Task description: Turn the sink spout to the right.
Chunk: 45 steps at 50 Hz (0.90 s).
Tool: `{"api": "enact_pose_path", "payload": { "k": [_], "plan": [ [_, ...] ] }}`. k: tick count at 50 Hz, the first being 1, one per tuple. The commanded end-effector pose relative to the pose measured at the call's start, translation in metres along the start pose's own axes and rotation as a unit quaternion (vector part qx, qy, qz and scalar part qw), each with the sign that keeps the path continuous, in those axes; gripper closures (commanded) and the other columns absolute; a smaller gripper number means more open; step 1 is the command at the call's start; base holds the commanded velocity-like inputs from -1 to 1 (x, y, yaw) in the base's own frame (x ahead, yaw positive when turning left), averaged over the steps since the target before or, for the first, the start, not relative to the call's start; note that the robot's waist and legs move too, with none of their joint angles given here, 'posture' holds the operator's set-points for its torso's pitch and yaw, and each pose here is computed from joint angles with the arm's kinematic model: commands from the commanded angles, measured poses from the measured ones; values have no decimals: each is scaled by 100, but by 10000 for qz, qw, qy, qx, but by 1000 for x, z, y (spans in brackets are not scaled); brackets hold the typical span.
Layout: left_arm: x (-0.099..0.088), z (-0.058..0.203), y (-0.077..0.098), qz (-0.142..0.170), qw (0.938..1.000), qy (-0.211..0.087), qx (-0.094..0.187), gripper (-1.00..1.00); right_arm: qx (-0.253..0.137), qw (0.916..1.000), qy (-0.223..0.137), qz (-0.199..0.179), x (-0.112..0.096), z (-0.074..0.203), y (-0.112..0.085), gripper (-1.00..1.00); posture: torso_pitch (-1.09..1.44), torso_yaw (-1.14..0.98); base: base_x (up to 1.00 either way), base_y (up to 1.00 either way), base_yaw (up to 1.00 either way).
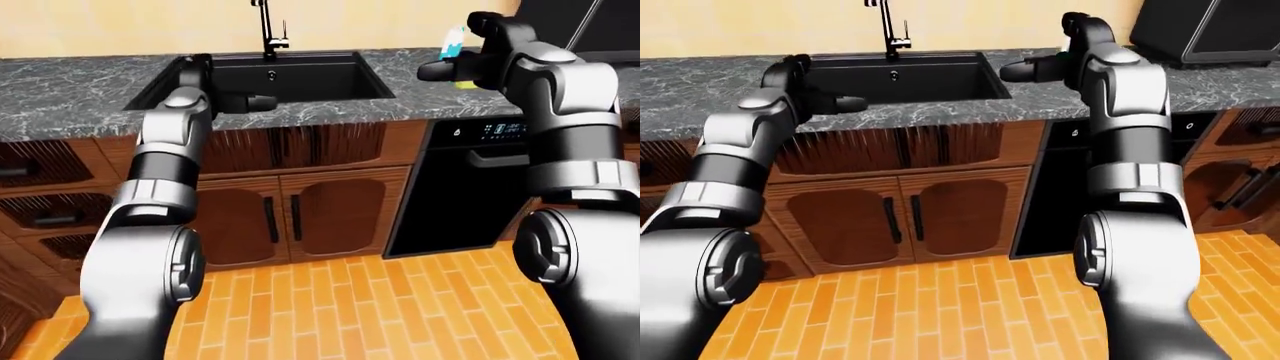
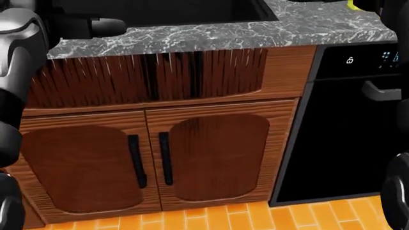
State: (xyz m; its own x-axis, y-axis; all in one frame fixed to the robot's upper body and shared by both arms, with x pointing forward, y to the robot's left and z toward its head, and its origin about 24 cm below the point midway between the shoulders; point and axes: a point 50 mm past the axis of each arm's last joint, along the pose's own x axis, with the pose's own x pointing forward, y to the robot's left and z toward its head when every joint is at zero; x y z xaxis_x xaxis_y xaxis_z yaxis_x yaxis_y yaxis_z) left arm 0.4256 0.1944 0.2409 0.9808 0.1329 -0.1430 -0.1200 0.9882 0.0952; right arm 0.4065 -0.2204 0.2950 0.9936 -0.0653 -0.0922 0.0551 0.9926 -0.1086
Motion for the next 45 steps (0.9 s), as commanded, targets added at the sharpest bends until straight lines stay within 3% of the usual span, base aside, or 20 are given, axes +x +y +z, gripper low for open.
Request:
{"api": "enact_pose_path", "payload": {
  "k": [1, 19, 31, 45],
  "plan": [
    [-8, 38, 8, 131, 9973, -715, -40, -100, -35, 9980, -625, 67, -8, 31, 3, -100, 0, 0, 24, 0, 0],
    [-9, 44, 11, 191, 9970, -737, -105, -100, -24, 9976, -685, 72, -14, 40, 1, -100, 0, 0, 25, 0, 0],
    [-9, 44, 11, 199, 9970, -742, -59, -100, 13, 9979, -649, 55, -11, 31, -1, -100, 0, 0, 25, 0, 0],
    [-11, 52, 24, 325, 9964, -772, -93, -100, -54, 9972, -733, 126, -13, 40, 3, -100, 0, 0, 21, 0, 0]
  ]
}}
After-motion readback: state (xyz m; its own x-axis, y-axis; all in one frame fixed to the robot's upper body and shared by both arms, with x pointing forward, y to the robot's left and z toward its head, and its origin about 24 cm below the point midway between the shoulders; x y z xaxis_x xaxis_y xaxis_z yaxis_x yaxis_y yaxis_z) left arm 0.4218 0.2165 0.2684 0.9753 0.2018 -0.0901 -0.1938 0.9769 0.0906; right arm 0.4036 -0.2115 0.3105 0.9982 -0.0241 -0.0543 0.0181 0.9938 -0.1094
